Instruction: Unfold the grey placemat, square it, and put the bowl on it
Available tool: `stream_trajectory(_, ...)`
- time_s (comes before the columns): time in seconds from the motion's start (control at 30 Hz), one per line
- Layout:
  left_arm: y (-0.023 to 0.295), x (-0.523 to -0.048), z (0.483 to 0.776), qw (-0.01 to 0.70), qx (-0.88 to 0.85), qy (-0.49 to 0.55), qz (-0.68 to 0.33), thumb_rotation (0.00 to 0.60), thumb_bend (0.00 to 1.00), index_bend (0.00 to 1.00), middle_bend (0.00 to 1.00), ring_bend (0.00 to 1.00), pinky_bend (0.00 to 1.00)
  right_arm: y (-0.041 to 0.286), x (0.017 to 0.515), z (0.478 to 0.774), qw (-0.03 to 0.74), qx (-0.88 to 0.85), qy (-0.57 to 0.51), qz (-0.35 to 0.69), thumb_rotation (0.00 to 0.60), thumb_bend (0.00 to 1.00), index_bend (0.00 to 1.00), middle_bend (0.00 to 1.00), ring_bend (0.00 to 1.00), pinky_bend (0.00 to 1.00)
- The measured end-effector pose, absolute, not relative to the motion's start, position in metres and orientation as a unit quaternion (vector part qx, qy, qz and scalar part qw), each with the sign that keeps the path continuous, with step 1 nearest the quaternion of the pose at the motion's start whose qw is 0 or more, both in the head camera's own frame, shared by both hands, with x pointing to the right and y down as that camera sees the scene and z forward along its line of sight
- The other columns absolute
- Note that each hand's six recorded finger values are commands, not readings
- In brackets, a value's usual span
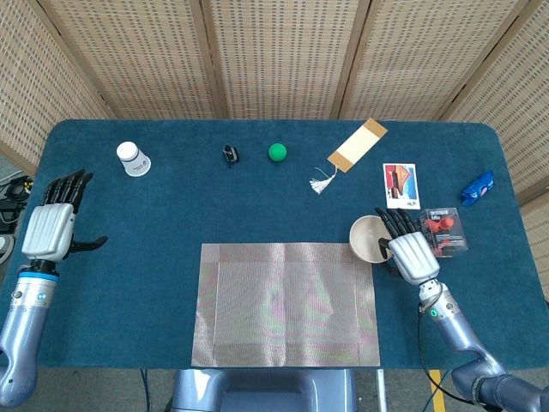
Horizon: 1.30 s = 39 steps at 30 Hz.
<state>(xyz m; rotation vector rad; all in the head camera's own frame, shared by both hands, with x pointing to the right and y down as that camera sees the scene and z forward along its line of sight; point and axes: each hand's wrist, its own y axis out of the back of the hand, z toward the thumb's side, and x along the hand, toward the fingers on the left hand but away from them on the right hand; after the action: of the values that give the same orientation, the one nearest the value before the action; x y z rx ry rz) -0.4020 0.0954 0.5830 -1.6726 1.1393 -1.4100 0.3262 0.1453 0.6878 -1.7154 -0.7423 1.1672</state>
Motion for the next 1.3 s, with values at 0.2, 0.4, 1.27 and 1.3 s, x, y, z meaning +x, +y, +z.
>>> stream_trajectory(0.2, 0.096, -0.401, 0.582, 0.331, -0.642, 0.437, -0.536, 0.6, 0.0, 0.0, 0.0, 0.0, 0.0, 0.141, 0.306, 0.666, 0.484, -0.703, -0.296, 0.429, 0.6, 0.42, 0.7, 0.0, 0.0, 0.0)
stream_trajectory(0.4, 0.096, -0.4, 0.581, 0.331, -0.645, 0.436, -0.534, 0.6, 0.0, 0.0, 0.0, 0.0, 0.0, 0.14, 0.275, 0.644, 0.517, -0.718, -0.272, 0.38, 0.6, 0.42, 0.7, 0.0, 0.0, 0.0)
stream_trajectory(1.27, 0.094, -0.404, 0.587, 0.322, -0.647, 0.433, -0.538, 0.6, 0.0, 0.0, 0.0, 0.0, 0.0, 0.183, 0.108, 0.641, 0.569, -0.781, -0.059, 0.249, 0.6, 0.42, 0.7, 0.0, 0.0, 0.0)
stream_trajectory(1.3, 0.094, -0.404, 0.587, 0.322, -0.648, 0.432, -0.539, 0.6, 0.0, 0.0, 0.0, 0.0, 0.0, 0.184, 0.106, 0.643, 0.571, -0.78, -0.056, 0.249, 0.6, 0.42, 0.7, 0.0, 0.0, 0.0)
